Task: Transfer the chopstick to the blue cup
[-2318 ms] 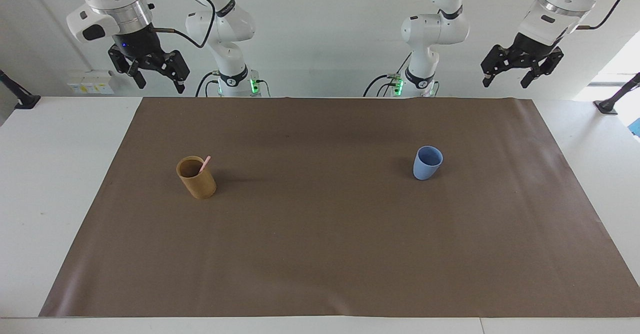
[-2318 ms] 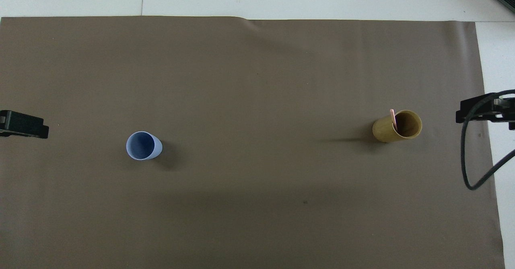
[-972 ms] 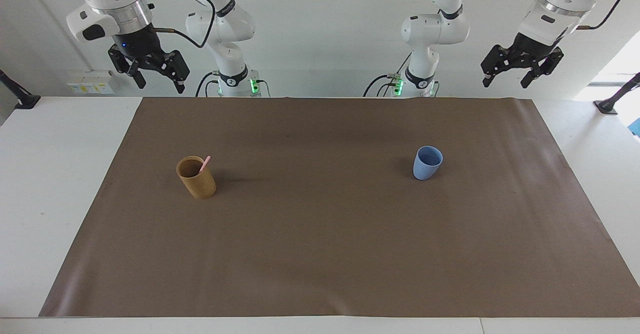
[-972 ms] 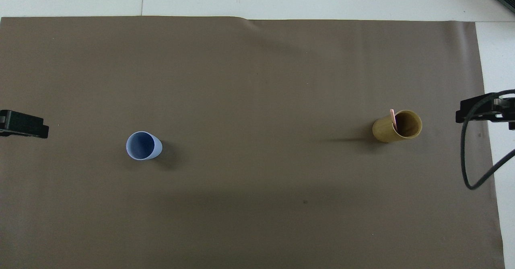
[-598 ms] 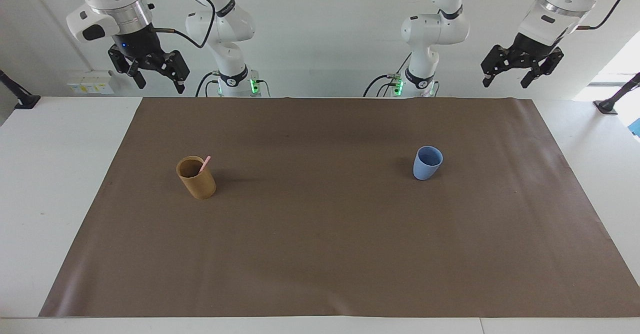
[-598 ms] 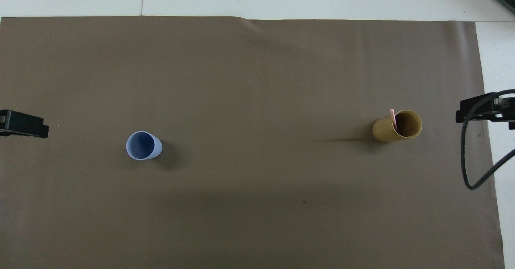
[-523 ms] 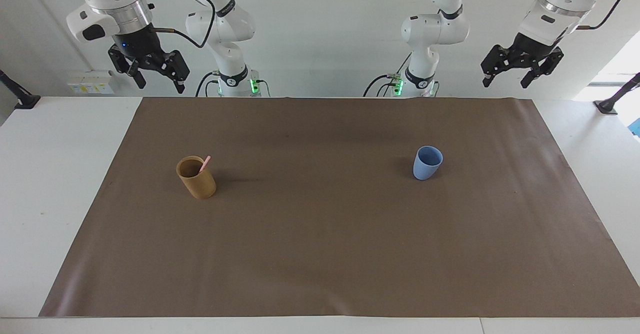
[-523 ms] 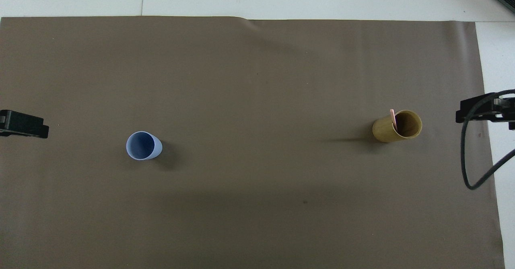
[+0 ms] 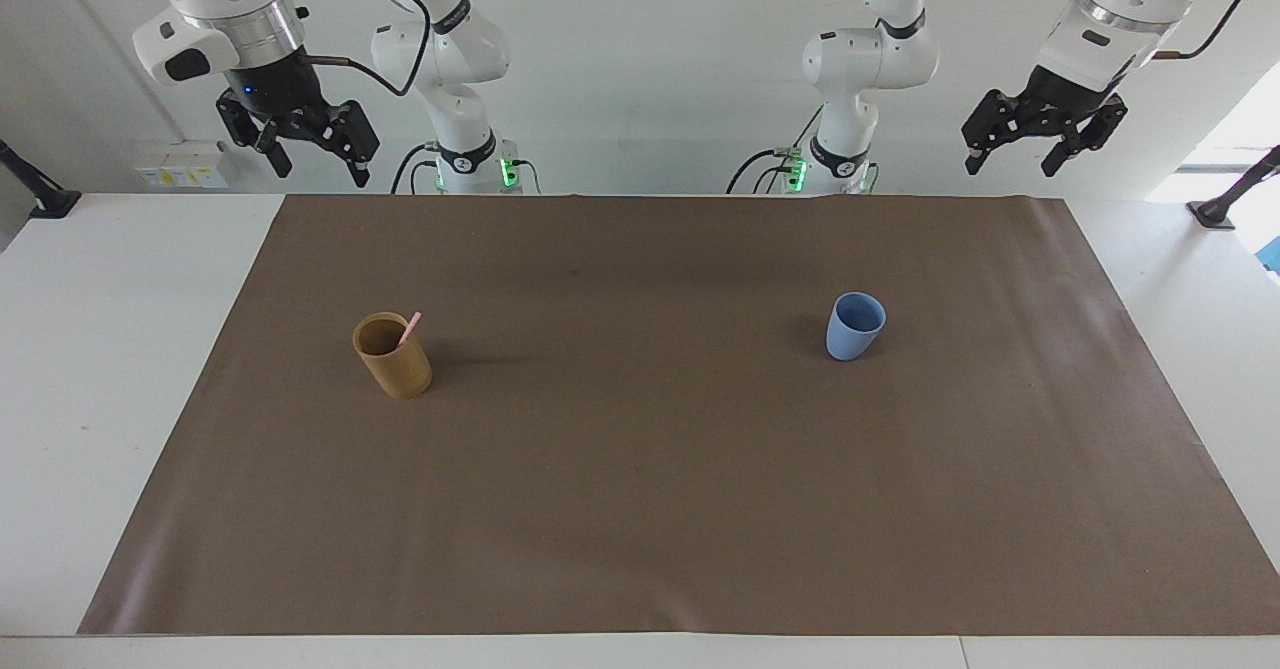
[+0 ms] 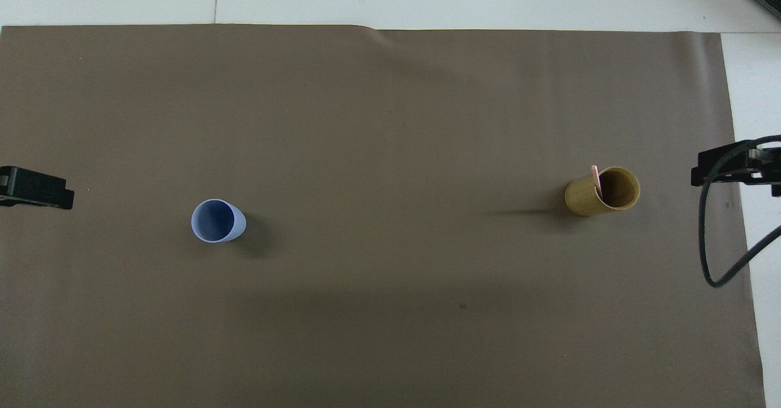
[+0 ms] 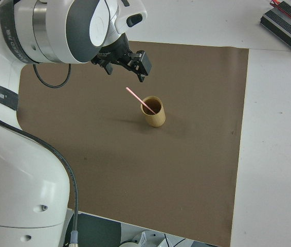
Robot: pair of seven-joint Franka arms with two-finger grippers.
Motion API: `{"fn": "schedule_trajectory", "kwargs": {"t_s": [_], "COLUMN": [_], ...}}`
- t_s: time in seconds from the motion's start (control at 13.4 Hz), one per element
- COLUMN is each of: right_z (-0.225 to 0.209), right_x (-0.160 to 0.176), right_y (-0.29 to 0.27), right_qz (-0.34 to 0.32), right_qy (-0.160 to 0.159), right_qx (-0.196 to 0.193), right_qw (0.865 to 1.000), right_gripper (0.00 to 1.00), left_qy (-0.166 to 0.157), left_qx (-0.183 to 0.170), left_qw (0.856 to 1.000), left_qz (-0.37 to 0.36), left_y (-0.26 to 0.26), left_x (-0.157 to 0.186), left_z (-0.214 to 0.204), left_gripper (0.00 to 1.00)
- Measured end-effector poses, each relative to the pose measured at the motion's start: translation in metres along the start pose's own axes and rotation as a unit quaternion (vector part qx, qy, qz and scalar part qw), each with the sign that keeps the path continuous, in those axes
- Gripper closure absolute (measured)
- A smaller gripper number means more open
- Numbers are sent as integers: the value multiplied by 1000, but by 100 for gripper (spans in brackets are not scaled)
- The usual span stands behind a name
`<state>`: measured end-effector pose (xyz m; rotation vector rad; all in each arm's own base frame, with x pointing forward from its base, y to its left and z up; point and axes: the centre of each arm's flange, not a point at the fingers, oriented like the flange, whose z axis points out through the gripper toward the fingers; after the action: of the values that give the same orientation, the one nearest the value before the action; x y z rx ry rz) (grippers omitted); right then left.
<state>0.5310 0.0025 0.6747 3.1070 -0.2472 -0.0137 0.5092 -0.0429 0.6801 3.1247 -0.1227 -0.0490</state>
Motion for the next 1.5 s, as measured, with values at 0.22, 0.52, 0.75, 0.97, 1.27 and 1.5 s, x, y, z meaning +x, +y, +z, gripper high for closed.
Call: {"fn": "schedule_trajectory", "kwargs": {"t_s": [0.22,0.52,0.75,0.97,1.27,1.5], "right_z": [0,0,0,0,0,0], "right_x": [0,0,0,0,0,0], "right_y": [0,0,0,0,0,0], "right_qz": [0,0,0,0,0,0], "right_qy": [0,0,0,0,0,0], "right_qx": [0,0,0,0,0,0], "right_qw": [1000,1000,1000,1000,1000,1000], "right_gripper": [0,0,0,0,0,0], "left_qy": [0,0,0,-3,-14,-25], "left_qx": [0,0,0,-1,-2,-2], "left_qw": [1000,1000,1000,1000,1000,1000], "left_qz": [0,0,0,1,0,4], "left_y": [0,0,0,1,1,6], "left_x": [0,0,0,0,14,13], "left_z": [0,0,0,7,90,160], "left_gripper": [0,0,0,0,0,0]}}
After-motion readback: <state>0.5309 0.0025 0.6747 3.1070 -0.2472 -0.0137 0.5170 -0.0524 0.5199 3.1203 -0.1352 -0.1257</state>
